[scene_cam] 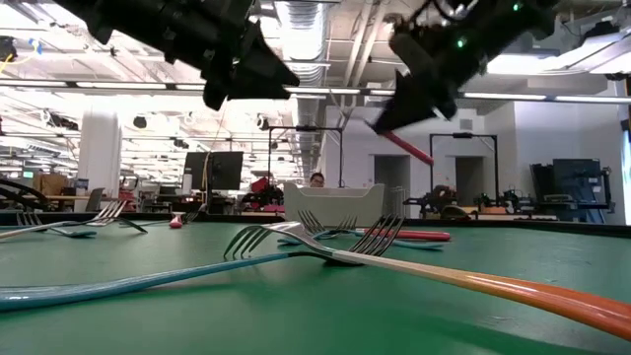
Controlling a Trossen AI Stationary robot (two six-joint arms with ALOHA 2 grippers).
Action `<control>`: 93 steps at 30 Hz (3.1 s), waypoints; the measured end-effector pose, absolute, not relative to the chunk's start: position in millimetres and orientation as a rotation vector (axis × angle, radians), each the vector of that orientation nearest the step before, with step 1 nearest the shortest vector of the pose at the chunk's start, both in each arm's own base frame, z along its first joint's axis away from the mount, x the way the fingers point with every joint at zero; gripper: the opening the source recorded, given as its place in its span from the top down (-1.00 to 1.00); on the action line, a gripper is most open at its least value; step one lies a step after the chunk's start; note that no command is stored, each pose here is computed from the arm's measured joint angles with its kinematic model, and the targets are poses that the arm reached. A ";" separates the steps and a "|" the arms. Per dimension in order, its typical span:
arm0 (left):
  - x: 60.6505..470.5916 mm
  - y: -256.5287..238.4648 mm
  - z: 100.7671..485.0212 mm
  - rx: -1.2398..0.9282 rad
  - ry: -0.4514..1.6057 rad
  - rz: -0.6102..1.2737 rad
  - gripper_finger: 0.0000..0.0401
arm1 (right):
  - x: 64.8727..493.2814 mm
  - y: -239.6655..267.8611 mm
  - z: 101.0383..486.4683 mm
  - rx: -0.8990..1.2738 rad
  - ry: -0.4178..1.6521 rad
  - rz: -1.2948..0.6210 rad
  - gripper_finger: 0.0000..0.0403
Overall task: Sort silverware by color (type)
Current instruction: Put the right pink fork into the black bin, then adjust the orange fork in the transparent bin
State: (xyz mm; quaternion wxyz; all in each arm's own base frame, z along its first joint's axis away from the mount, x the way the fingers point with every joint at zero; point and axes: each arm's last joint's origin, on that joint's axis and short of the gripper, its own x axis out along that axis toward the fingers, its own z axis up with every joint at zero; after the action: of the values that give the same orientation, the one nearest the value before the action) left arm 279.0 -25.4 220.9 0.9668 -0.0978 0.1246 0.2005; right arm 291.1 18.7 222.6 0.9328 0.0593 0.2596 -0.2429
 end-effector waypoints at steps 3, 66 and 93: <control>280.5 -23.1 225.3 -0.199 0.206 0.410 0.24 | 297.4 32.1 220.7 0.000 0.491 -0.500 0.75; 143.3 -59.8 328.9 -0.351 1.372 -0.450 1.00 | 334.2 63.2 221.9 -0.172 0.438 -0.622 0.19; 154.9 -96.4 232.6 -0.541 1.375 -0.375 0.33 | 334.4 61.3 221.9 -0.181 0.444 -0.626 0.19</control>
State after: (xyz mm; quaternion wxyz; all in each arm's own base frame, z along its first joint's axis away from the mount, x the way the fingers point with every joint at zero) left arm 154.9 -96.4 232.6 0.7233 -0.2449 0.6229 -0.1698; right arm 334.4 61.3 221.9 0.9234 -0.0881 0.2162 -0.3048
